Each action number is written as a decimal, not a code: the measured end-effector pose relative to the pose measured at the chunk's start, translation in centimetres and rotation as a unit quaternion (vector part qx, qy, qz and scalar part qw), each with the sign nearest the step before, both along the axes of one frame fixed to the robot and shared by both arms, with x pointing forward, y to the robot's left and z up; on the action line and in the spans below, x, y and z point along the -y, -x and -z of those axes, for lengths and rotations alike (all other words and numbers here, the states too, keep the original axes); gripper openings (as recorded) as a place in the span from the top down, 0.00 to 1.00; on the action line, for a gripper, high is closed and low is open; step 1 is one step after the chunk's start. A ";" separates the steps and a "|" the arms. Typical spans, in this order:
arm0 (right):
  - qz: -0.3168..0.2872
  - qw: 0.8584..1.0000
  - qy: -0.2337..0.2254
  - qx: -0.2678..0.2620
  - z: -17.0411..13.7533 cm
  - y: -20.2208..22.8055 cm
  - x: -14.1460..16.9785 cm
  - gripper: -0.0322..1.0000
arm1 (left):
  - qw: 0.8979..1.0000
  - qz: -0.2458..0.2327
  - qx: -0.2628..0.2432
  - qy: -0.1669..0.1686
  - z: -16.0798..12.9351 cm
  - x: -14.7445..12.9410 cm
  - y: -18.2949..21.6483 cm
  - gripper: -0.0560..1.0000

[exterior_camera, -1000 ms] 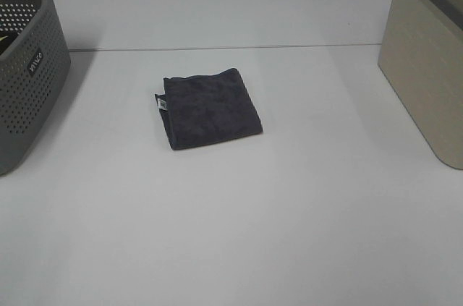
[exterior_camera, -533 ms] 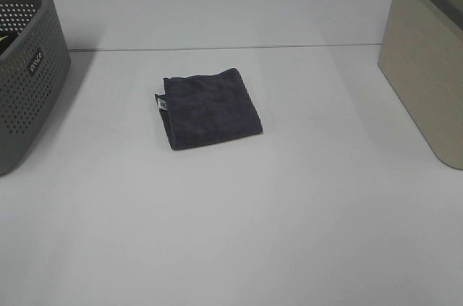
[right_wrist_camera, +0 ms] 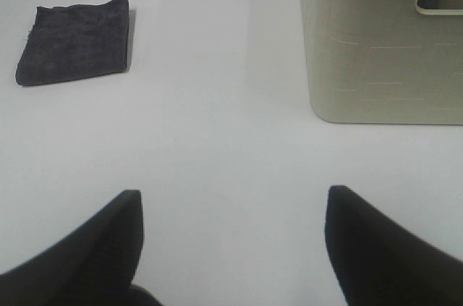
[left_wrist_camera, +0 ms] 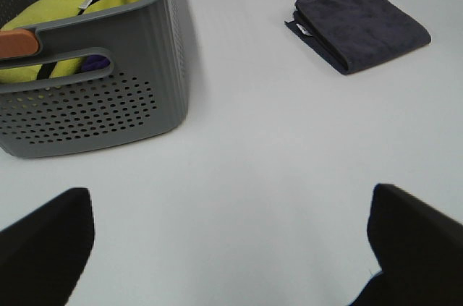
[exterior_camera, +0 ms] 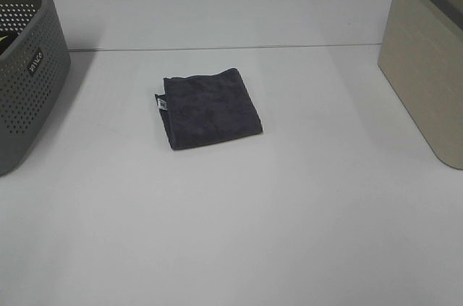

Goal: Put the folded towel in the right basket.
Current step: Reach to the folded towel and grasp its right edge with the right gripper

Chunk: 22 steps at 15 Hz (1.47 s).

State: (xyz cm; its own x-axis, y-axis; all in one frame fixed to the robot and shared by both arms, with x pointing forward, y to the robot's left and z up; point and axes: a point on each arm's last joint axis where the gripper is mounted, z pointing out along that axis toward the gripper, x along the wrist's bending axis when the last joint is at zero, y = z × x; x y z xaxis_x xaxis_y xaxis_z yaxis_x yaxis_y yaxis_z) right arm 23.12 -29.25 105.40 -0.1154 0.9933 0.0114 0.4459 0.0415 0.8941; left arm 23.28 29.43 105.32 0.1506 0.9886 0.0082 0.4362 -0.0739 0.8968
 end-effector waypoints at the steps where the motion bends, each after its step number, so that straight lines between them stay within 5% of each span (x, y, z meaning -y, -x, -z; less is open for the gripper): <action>1: 0.000 1.000 0.000 0.000 0.0 0.0 0.0 0.31 | 1.000 0.000 0.000 0.000 0.0 0.0 0.0 0.02; 22: 0.000 1.000 0.000 0.000 0.0 0.0 0.0 0.31 | 1.000 0.000 0.000 0.000 0.0 0.0 0.0 0.02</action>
State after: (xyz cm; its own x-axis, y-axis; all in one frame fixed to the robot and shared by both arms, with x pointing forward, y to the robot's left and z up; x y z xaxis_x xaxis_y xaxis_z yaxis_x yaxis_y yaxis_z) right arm 23.12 -29.25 105.40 -0.1154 0.9933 0.0114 0.4459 0.0415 0.8941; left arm 23.28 29.43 105.32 0.1506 0.9886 0.0082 0.4362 -0.0739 0.8968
